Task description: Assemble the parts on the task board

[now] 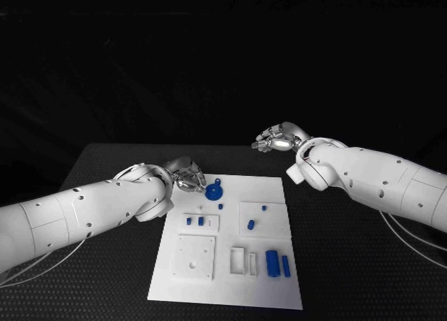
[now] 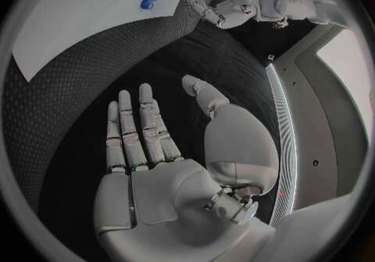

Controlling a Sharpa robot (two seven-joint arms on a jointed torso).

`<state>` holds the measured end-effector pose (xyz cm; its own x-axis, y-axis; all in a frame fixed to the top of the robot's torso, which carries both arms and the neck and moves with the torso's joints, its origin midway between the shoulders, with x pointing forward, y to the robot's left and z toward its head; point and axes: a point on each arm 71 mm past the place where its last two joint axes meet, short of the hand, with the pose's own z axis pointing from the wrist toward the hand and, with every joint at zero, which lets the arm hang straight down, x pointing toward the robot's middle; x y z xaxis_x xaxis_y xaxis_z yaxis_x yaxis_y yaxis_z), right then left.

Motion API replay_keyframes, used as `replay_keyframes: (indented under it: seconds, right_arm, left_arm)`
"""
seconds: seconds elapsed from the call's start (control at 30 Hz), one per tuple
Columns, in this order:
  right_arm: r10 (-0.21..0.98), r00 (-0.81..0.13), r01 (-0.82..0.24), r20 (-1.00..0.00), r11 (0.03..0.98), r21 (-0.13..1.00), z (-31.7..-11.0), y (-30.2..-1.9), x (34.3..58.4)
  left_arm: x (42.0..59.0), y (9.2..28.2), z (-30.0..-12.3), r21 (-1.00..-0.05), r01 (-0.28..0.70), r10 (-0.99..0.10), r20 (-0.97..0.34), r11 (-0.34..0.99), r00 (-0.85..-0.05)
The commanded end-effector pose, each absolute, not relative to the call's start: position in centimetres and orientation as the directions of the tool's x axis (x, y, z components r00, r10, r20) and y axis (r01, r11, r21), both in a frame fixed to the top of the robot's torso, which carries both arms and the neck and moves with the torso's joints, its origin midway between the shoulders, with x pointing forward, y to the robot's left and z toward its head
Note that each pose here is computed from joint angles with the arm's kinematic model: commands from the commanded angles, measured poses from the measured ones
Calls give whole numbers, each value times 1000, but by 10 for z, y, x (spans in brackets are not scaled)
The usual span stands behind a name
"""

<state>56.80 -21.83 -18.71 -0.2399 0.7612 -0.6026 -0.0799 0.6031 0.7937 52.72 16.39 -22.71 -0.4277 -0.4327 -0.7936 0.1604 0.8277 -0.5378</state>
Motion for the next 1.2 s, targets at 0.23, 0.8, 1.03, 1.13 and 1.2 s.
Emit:
replay_keyframes:
  seconds: [0.23, 0.8, 1.03, 1.13, 1.2]
  right_arm:
    - [758, -257, -89, -599, 599, 796, -187, -215, 568]
    - [758, -259, -92, -599, 598, 796, -187, -214, 567]
    - [758, -260, -93, -598, 597, 797, -187, -213, 567]
    - [758, -261, -93, -598, 597, 797, -187, -213, 567]
    - [757, -262, -94, -598, 597, 797, -187, -212, 566]
  left_arm:
    - [524, 143, -231, -434, 372, -295, -879, 820, -374]
    - [513, 120, -253, -327, 523, -146, -922, 787, -358]
    - [511, 115, -259, -319, 536, -136, -926, 782, -353]
    - [511, 112, -261, -320, 538, -135, -925, 780, -354]
    - [511, 111, -261, -319, 538, -133, -925, 780, -356]
